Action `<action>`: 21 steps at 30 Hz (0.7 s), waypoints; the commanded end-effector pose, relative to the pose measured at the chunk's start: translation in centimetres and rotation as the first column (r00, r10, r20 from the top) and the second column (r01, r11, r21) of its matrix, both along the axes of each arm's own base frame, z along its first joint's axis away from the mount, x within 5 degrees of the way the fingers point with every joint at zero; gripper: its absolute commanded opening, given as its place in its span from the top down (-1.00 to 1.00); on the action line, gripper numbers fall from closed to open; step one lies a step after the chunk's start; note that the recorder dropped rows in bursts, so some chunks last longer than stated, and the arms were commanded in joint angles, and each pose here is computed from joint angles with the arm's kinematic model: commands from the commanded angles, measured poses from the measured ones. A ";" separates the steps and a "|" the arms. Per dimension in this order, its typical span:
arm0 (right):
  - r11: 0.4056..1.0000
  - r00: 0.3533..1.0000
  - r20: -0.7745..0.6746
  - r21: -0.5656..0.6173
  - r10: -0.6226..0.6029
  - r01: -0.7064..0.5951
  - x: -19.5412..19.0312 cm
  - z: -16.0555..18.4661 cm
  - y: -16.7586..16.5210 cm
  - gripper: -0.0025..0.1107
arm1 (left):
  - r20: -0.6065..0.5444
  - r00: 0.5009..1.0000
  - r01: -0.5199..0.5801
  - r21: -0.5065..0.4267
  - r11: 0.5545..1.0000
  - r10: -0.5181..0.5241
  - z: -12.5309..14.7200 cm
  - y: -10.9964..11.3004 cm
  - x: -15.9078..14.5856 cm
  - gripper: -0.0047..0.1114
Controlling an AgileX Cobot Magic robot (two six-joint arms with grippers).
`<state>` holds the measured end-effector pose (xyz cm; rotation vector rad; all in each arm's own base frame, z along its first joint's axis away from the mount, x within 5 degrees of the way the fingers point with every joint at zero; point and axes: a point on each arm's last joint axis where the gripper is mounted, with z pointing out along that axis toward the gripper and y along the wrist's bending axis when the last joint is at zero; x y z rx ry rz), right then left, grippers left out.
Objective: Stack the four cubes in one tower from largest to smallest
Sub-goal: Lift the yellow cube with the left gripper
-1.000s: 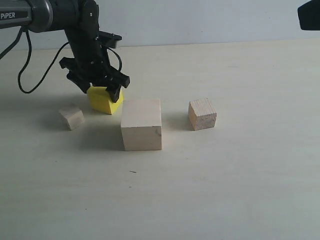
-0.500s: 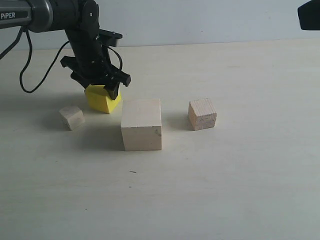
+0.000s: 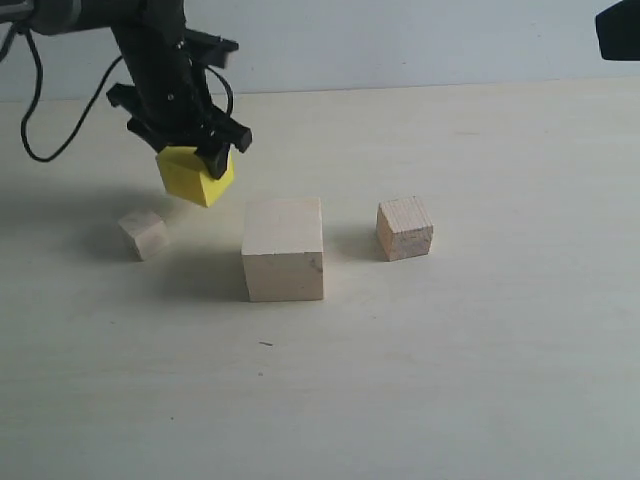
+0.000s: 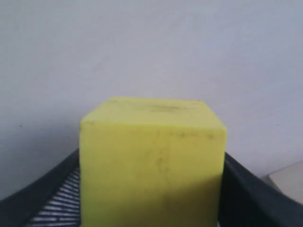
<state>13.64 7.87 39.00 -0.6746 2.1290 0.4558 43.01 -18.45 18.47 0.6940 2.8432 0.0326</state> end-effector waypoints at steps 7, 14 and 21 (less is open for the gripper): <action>1.000 1.000 0.011 0.007 -0.010 0.010 -0.1 0.0 -0.1 0.96 | 0.066 0.993 0.106 -0.062 0.992 -0.102 8.3 0.6 -2.8 0.92; 1.000 1.000 0.008 0.006 -0.009 0.009 -0.1 0.0 -0.1 0.96 | 0.085 0.949 0.315 -0.171 0.934 -0.304 11.1 -0.2 -4.6 0.92; 1.000 1.000 -0.002 0.001 -0.004 0.004 -0.2 -0.1 -0.1 0.96 | 0.120 0.920 0.392 -0.215 0.895 -0.374 12.3 -1.1 -5.6 0.92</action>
